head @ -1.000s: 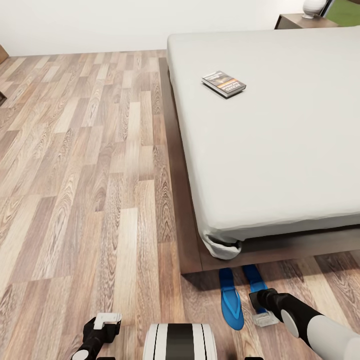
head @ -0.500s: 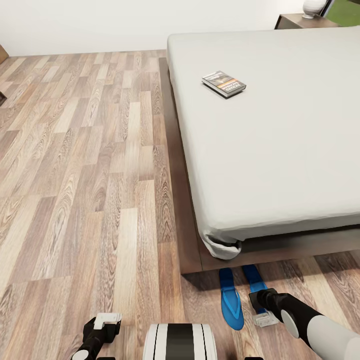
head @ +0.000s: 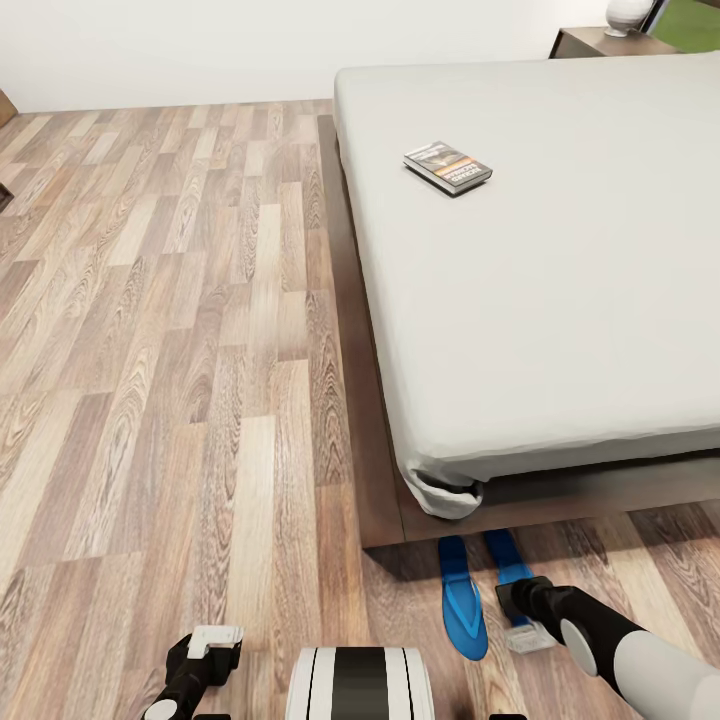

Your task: In the bedroom, move the book from the bed onto either nightstand, and place the two sandals side by side next to the bed.

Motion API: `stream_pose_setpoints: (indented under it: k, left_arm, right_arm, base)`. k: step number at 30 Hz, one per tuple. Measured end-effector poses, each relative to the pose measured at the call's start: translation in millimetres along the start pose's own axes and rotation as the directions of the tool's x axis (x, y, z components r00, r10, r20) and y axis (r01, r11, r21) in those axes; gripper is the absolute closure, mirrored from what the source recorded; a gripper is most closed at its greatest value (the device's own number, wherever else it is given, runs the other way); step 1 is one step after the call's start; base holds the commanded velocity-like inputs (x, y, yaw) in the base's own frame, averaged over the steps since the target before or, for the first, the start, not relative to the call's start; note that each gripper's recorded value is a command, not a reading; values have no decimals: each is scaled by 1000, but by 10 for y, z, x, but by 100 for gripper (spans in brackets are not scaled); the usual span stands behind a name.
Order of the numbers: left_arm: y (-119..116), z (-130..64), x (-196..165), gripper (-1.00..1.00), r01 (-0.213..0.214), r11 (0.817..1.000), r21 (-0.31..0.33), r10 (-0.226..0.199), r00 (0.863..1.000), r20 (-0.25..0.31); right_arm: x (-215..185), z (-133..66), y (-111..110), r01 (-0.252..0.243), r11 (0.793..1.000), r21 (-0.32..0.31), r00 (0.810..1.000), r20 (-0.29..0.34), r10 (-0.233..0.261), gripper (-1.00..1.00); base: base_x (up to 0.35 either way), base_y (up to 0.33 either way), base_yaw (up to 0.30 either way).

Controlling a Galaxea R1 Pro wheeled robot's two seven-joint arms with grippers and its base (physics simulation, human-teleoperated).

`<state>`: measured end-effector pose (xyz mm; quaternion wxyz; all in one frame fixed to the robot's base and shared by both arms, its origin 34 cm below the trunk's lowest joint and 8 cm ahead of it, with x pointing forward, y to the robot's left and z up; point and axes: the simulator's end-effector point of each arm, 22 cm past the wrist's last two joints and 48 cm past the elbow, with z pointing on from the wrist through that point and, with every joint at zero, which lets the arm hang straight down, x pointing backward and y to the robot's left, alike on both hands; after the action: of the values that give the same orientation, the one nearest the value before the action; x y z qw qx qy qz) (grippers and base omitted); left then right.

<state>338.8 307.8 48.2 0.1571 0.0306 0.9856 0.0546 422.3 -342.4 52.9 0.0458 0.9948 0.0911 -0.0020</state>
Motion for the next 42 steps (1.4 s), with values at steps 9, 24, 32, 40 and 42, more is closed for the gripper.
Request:
stream_pose_setpoints:
  k: [9, 24, 32, 40, 42]
  left_arm:
    - [-2, 0, 4, -100, 0, 1000, 1, 0, 1000, -1]
    - [-13, 0, 1, -100, 1, 1000, 2, -1, 1000, -1]
    - [-19, -11, -39, -100, 2, 1000, 2, -2, 1000, 7]
    - [-29, -11, -42, -100, 3, 1000, 3, -3, 1000, 7]
    - [-30, -11, -42, -100, 3, 1000, 3, -3, 1000, 7]
  right_arm:
    - [59, -18, -45, 2, 1000, 10, 1000, -15, -2, 100]
    - [59, -19, -35, 3, 1000, 12, 1000, -16, -3, 100]
    - [96, -49, -34, 2, 1000, 15, 1000, -25, -2, 100]
    - [90, -48, -27, 2, 1000, 15, 1000, -24, -2, 100]
    - [90, -48, -28, 2, 1000, 16, 1000, -23, -2, 100]
  base:
    - [0, 0, 0]
    - [0, 0, 0]
    - [0, 0, 0]
    - [0, 0, 0]
    - [0, 0, 0]
